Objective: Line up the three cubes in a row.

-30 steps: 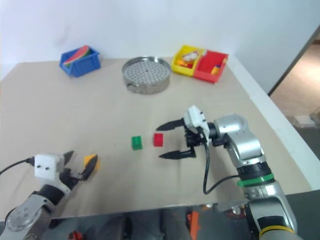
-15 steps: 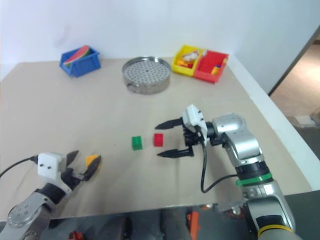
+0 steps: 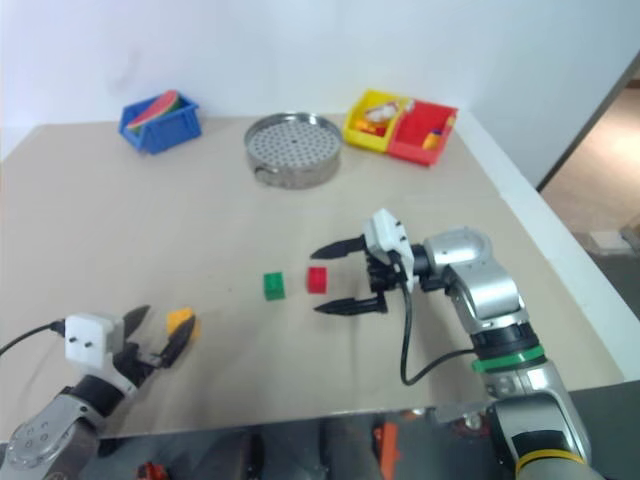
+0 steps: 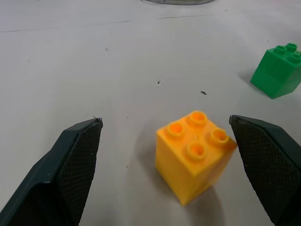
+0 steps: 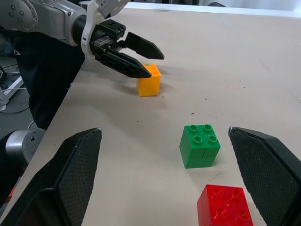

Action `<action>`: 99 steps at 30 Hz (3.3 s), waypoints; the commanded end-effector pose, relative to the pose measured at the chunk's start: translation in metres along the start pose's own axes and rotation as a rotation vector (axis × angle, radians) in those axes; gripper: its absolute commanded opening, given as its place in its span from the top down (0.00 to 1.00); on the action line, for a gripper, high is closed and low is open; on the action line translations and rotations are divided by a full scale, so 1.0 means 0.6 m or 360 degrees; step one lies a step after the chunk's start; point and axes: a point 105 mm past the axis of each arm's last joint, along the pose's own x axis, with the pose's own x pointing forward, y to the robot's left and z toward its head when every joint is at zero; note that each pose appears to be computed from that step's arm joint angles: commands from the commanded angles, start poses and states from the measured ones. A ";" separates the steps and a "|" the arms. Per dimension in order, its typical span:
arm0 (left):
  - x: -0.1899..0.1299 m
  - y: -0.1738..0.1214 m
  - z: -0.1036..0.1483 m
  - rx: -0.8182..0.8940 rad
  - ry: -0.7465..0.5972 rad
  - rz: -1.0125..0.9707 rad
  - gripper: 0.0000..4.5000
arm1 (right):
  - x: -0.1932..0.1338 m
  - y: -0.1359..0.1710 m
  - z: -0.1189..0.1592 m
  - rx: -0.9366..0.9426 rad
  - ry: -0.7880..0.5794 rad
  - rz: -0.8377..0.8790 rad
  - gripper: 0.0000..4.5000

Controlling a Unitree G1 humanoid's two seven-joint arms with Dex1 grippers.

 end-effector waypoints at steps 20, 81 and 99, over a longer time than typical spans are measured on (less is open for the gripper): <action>0.008 -0.023 0.045 0.0027 -0.0025 -0.0058 0.01 | -0.002 0.005 -0.002 -0.0057 0.0022 0.0009 0.00; 0.082 -0.019 0.035 0.0242 0.0089 -0.0515 0.57 | -0.006 0.002 -0.004 -0.0060 0.0049 -0.0033 0.00; 0.147 -0.032 0.058 0.0359 0.0041 -0.0791 0.57 | -0.004 -0.021 0.027 -0.0036 -0.0100 -0.0180 0.00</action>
